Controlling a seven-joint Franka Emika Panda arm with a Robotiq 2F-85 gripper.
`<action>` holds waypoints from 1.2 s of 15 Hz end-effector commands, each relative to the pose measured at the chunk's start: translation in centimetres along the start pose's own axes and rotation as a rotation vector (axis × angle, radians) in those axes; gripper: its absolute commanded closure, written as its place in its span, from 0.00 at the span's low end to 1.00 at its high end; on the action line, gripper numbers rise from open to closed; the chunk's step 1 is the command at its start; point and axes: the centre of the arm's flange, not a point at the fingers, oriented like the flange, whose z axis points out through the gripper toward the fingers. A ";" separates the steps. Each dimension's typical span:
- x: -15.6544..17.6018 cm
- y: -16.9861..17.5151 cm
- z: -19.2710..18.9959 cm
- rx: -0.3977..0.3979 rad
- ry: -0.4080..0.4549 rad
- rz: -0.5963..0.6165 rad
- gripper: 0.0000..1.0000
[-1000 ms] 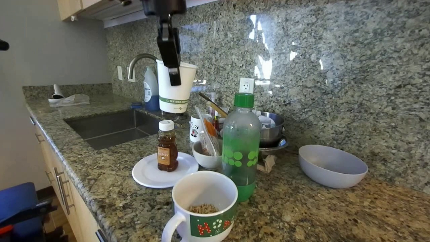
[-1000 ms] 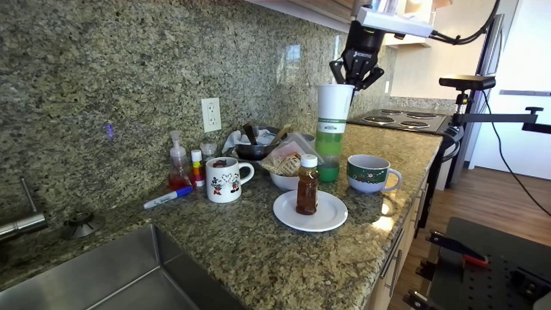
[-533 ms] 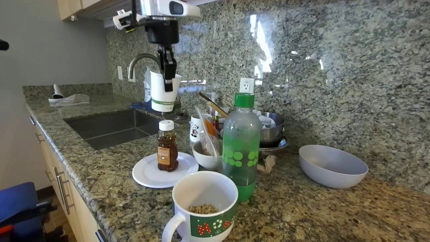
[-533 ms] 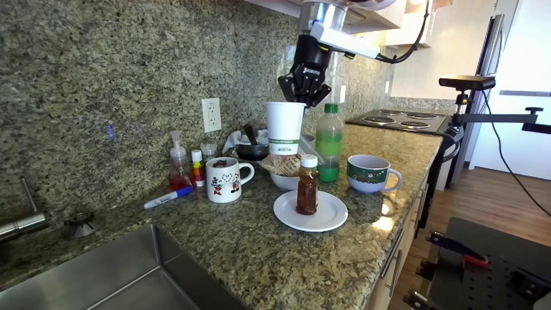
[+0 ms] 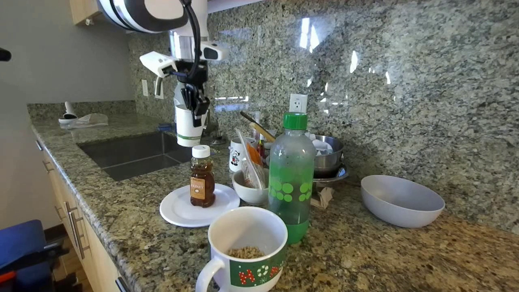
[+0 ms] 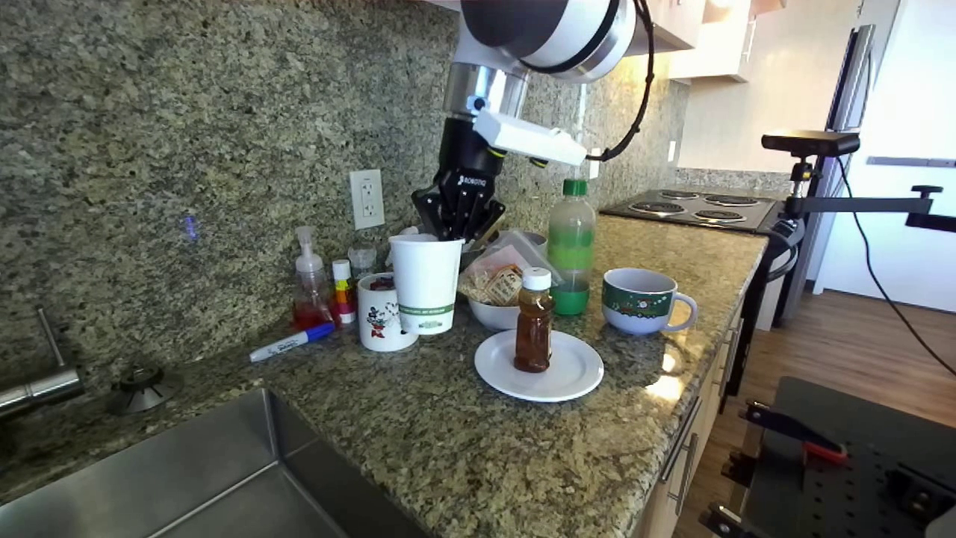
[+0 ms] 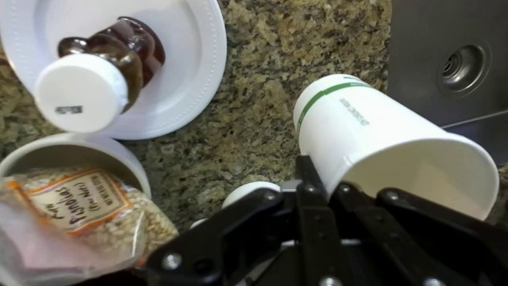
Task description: Pour the contents in the cup into the mug cup
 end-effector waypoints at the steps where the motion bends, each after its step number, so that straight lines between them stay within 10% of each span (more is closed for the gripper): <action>1: 0.2 -1.6 3.7 0.057 0.013 -0.049 0.98; 18: -0.4 1.2 11.6 -0.007 0.043 -0.054 0.98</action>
